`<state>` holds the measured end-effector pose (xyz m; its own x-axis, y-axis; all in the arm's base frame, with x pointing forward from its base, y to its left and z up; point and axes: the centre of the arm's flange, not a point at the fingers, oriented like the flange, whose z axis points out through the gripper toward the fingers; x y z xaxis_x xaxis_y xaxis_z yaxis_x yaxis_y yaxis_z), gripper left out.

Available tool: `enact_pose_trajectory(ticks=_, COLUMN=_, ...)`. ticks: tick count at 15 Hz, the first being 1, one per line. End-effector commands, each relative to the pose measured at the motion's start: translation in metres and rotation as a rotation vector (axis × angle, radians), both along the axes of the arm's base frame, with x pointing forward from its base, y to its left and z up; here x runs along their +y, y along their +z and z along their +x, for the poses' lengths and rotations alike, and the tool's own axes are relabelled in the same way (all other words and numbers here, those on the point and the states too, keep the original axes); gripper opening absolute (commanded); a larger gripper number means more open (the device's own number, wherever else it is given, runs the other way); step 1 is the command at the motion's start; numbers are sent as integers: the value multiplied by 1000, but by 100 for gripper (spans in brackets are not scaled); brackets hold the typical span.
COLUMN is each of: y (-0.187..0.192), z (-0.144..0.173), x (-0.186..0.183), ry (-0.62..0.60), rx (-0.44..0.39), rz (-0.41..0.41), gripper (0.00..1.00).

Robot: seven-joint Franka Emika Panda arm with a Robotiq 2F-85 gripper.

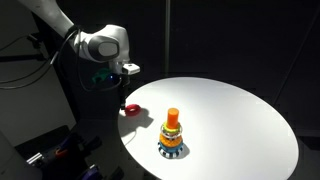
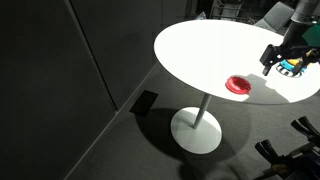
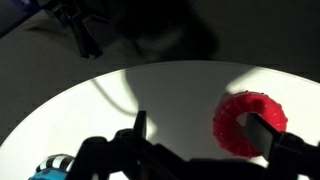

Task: Place the stack on top of the red ring

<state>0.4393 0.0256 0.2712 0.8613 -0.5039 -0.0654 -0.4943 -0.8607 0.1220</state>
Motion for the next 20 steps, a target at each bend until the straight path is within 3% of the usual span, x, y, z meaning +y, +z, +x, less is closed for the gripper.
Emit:
enact_pose_trajectory(ticks=1, y=-20, z=24, x=6, ry=0, rx=-8, rz=-18, gripper=100)
enact_pose_trajectory(ticks=20, y=-76, z=53, x=14, ry=30, rx=-54, rz=-23, gripper=100)
